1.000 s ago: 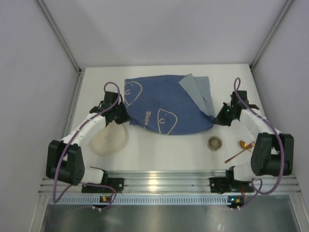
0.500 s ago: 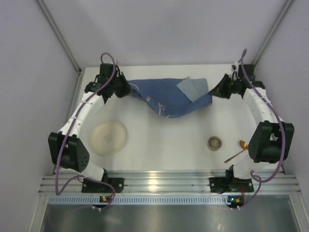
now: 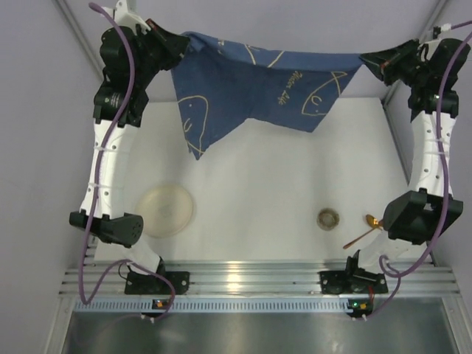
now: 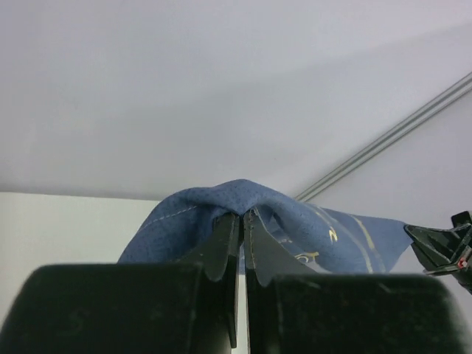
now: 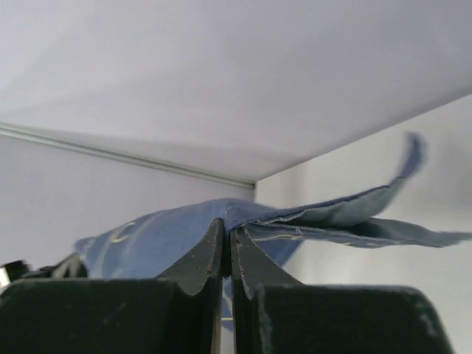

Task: Set the dinner table for one person

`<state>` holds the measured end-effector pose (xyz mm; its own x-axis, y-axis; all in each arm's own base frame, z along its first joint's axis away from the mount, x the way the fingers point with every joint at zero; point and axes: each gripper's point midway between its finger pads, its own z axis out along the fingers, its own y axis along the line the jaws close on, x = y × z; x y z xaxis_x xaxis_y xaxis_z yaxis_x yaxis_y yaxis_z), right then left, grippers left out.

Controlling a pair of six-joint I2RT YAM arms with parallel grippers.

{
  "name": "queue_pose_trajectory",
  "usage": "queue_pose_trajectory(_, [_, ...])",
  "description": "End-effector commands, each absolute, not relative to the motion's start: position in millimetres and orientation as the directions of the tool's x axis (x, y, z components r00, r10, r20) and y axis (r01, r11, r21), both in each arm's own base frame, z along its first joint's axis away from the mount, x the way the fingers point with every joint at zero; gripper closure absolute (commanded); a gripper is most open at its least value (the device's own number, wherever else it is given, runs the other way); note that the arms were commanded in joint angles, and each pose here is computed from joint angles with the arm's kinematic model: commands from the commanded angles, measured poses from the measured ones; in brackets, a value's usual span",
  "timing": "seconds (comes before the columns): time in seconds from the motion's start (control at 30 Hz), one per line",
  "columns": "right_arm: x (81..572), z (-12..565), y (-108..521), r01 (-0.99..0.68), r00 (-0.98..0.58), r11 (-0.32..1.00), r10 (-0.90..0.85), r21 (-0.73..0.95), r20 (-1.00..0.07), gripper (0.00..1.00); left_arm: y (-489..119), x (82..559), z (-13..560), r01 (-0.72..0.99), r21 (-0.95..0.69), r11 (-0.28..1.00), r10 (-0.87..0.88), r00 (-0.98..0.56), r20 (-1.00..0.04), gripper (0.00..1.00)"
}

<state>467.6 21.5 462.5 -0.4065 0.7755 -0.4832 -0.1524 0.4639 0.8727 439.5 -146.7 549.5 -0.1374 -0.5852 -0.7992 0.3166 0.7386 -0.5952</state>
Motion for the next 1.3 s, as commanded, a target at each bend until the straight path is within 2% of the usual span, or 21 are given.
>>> queue_pose_trajectory(0.0, [471,467,38,-0.178,-0.517,0.23,0.805,0.957,-0.29,1.0,-147,466,537,0.3,-0.631,0.715,-0.621,-0.143,-0.771,1.0])
queue_pose_trajectory(0.03, [476,444,40,-0.061,-0.567,0.067,0.819,0.996,-0.09,1.0,-149,469,535,0.303,-0.631,0.714,-0.62,-0.146,-0.771,1.0])
queue_pose_trajectory(0.17, [495,427,39,-0.011,-0.639,-0.059,0.768,0.998,0.039,1.0,-149,495,509,0.259,-0.658,0.707,-0.627,-0.2,-0.753,1.0])
queue_pose_trajectory(0.23, [501,446,38,-0.053,-0.64,-0.012,0.768,0.999,-0.024,1.0,-153,510,495,0.252,-0.672,0.697,-0.631,-0.23,-0.741,1.0])
queue_pose_trajectory(0.3, [521,434,34,0.002,-0.647,-0.017,0.762,1.0,0.014,1.0,-158,523,490,0.267,-0.683,0.68,-0.636,-0.248,-0.731,1.0])
queue_pose_trajectory(0.33, [521,462,35,-0.058,-0.652,-0.009,0.758,0.998,-0.032,1.0,-159,527,490,0.276,-0.686,0.673,-0.639,-0.251,-0.727,1.0])
queue_pose_trajectory(0.47, [551,478,27,-0.107,-0.666,-0.039,0.745,0.994,-0.042,1.0,-145,552,492,0.299,-0.722,0.624,-0.678,-0.252,-0.691,1.0])
queue_pose_trajectory(0.6, [528,522,21,-0.273,-0.645,-0.016,0.745,0.962,-0.171,1.0,-141,534,545,0.482,-0.649,0.589,-0.666,-0.165,-0.727,1.0])
queue_pose_trajectory(0.67, [488,545,28,-0.378,-0.619,0.073,0.721,0.923,-0.311,1.0,-135,522,556,0.507,-0.615,0.604,-0.645,-0.143,-0.751,1.0])
queue_pose_trajectory(0.7, [492,508,19,-0.289,-0.634,0.077,0.731,0.954,-0.251,1.0,-132,512,555,0.506,-0.604,0.616,-0.628,-0.147,-0.764,1.0])
queue_pose_trajectory(0.77, [454,493,23,-0.27,-0.612,0.171,0.73,0.948,-0.306,1.0,-129,502,536,0.482,-0.609,0.63,-0.6,-0.197,-0.776,1.0])
queue_pose_trajectory(0.8, [451,461,21,-0.152,-0.627,0.2,0.737,0.968,-0.25,1.0,-127,490,507,0.443,-0.608,0.659,-0.567,-0.239,-0.788,1.0])
queue_pose_trajectory(0.83, [445,429,20,-0.153,-0.617,0.361,0.693,0.92,-0.374,1.0,-125,484,490,0.413,-0.614,0.673,-0.56,-0.258,-0.788,1.0])
queue_pose_trajectory(0.87, [432,396,19,0.024,-0.62,0.402,0.724,0.915,-0.301,1.0,-123,478,471,0.386,-0.624,0.679,-0.561,-0.275,-0.78,1.0])
queue_pose_trajectory(0.9, [425,366,21,0.098,-0.638,0.45,0.713,0.888,-0.291,1.0,-122,462,420,0.311,-0.677,0.668,-0.579,-0.355,-0.734,1.0])
queue_pose_trajectory(0.97, [406,320,15,0.203,-0.642,0.545,0.701,0.813,-0.31,1.0,-125,437,395,0.299,-0.709,0.639,-0.597,-0.387,-0.702,1.0])
queue_pose_trajectory(1.03, [375,234,18,0.404,-0.66,0.519,0.735,0.753,-0.152,1.0,-127,416,308,0.144,-0.771,0.62,-0.612,-0.526,-0.59,1.0])
queue_pose_trajectory(1.07, [370,224,19,0.388,-0.647,0.519,0.742,0.762,-0.176,1.0,-124,406,281,0.086,-0.777,0.624,-0.619,-0.552,-0.558,1.0])
queue_pose_trajectory(1.1, [343,167,27,0.481,-0.656,0.483,0.752,0.731,-0.066,1.0,-121,384,233,-0.019,-0.776,0.63,-0.628,-0.6,-0.495,1.0])
queue_pose_trajectory(1.13, [341,149,27,0.476,-0.648,0.481,0.758,0.737,-0.076,1.0,-118,372,211,-0.066,-0.77,0.635,-0.631,-0.619,-0.468,1.0])
queue_pose_trajectory(1.27, [291,52,35,0.588,-0.678,0.498,0.733,0.637,0.054,1.0,-112,322,122,-0.223,-0.691,0.688,-0.585,-0.734,-0.346,0.69])
